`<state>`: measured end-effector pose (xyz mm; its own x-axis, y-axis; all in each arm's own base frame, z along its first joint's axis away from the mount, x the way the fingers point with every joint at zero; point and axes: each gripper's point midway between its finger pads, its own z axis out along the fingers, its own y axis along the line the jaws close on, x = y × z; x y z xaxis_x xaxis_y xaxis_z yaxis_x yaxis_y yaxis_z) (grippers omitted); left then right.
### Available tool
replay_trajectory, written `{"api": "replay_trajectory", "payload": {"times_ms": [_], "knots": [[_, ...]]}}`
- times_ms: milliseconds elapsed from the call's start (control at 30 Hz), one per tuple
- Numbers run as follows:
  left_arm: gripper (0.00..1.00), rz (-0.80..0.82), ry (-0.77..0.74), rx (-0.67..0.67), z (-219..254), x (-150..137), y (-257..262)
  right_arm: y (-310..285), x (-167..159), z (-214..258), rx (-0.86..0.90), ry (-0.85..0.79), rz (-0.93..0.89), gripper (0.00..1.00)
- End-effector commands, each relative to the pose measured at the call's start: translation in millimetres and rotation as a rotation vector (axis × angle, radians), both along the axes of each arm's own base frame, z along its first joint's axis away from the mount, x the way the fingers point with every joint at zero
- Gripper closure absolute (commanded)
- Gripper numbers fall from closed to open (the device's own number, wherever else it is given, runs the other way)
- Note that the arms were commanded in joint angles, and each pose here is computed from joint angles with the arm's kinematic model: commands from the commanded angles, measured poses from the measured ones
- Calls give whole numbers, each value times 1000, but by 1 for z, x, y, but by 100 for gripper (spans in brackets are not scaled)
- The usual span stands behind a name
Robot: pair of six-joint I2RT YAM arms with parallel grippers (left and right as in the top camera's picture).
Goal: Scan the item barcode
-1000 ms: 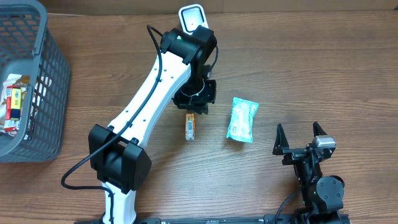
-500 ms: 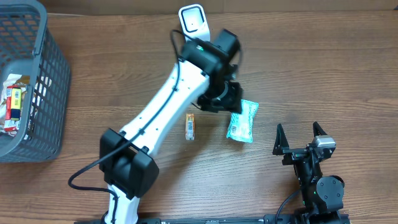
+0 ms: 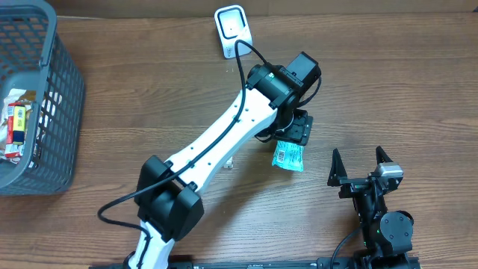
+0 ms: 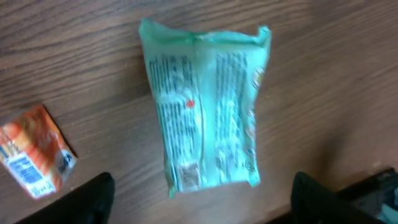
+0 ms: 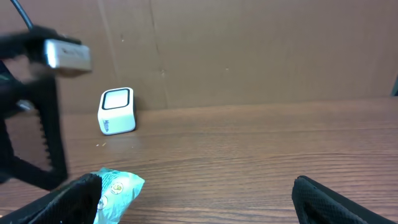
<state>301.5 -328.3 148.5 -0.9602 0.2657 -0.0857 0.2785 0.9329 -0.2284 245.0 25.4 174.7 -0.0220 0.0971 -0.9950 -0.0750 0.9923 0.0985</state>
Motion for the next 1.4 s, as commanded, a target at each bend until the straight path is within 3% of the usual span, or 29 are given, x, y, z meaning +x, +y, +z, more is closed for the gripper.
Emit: {"api": "replay_trajectory", "payload": {"times_ms": [0,167,467,667,833,1133,1367], "knots": [[15,-13,31,64,-34,0,-4,0,0,-3,-1,-1,1,0],[13,-22,76,109,-66,-1,-7,0,0,-3,-1,-1,1,0],[28,-28,105,111,-74,-4,-8,0,0,-2,-1,-2,1,0],[55,-49,98,106,-70,-3,-8,0,0,-3,-1,-1,1,0],[70,-54,89,101,-62,-1,-10,0,0,-3,-1,-1,1,0],[82,-54,51,77,-31,10,-9,0,0,-3,-1,-1,1,0],[83,43,41,207,-25,22,32,0,0,-3,-1,-1,1,0]]}}
